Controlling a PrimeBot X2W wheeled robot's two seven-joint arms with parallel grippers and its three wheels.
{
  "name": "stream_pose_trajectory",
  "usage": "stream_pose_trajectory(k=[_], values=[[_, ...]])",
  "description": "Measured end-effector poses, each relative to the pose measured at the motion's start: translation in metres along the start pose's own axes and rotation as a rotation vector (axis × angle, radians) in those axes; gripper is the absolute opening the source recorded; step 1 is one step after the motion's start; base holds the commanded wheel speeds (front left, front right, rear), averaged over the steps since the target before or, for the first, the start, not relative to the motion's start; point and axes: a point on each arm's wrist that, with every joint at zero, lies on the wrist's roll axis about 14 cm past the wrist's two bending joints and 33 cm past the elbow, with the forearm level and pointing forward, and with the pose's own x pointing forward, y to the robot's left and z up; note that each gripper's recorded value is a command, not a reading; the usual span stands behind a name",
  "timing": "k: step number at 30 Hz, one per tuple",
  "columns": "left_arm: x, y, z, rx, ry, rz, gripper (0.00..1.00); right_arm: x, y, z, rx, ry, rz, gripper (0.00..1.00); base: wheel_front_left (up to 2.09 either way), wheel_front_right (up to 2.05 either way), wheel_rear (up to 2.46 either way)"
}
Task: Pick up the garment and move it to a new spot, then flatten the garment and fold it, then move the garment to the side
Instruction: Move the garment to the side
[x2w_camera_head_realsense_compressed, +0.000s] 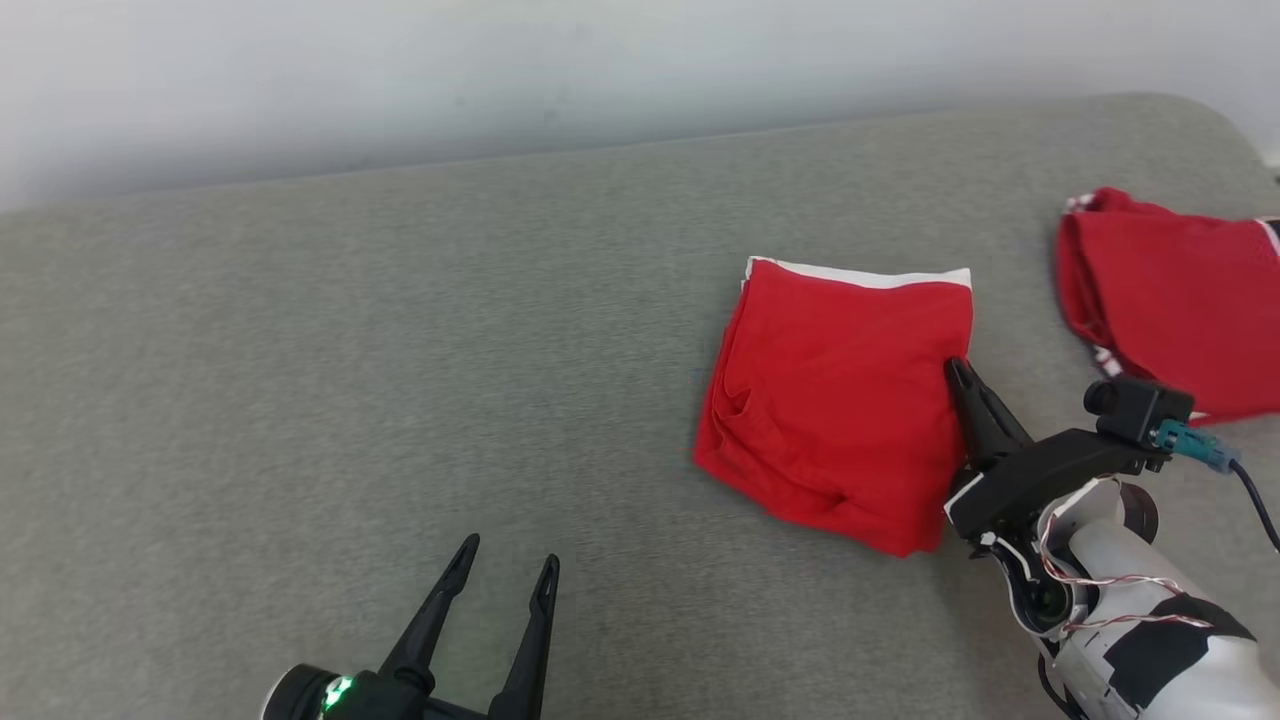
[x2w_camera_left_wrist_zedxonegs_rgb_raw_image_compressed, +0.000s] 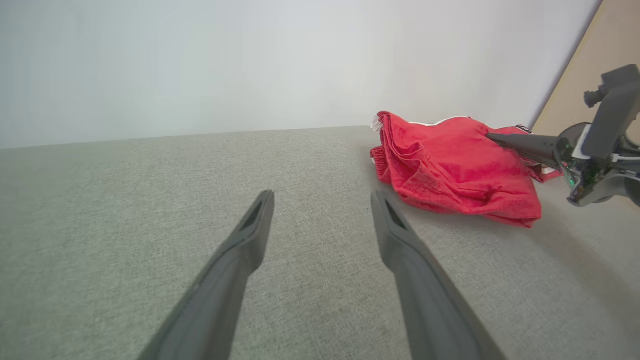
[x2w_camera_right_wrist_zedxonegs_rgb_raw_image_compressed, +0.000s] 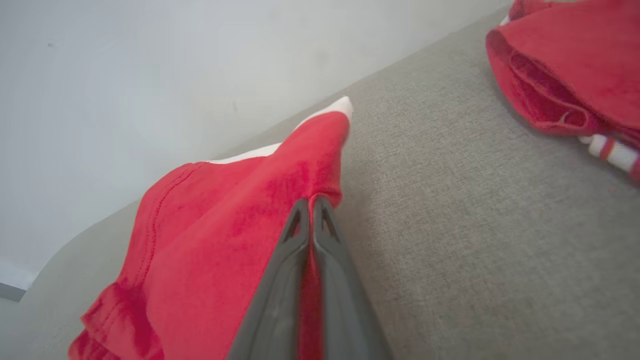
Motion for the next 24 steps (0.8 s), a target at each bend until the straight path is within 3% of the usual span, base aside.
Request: stream_pose_trajectory(k=[9,16,24], values=[[0.014,-0.028,-0.006,-0.02,0.002,-0.1,1.0,-0.031,-0.029,0.01,-0.015,-0.044,-0.086,0.0,0.0,0.0,0.0],[0.028,-0.046,-0.014,-0.04,0.004,-0.165,1.0,-0.05,-0.062,0.025,-0.133,-0.049,-0.147,0.0,0.0,0.0,0.0],[0.037,-0.042,-0.033,-0.062,0.037,-0.17,1.0,-0.037,-0.091,0.064,-0.284,-0.074,-0.166,0.0,0.0,0.0,0.0]])
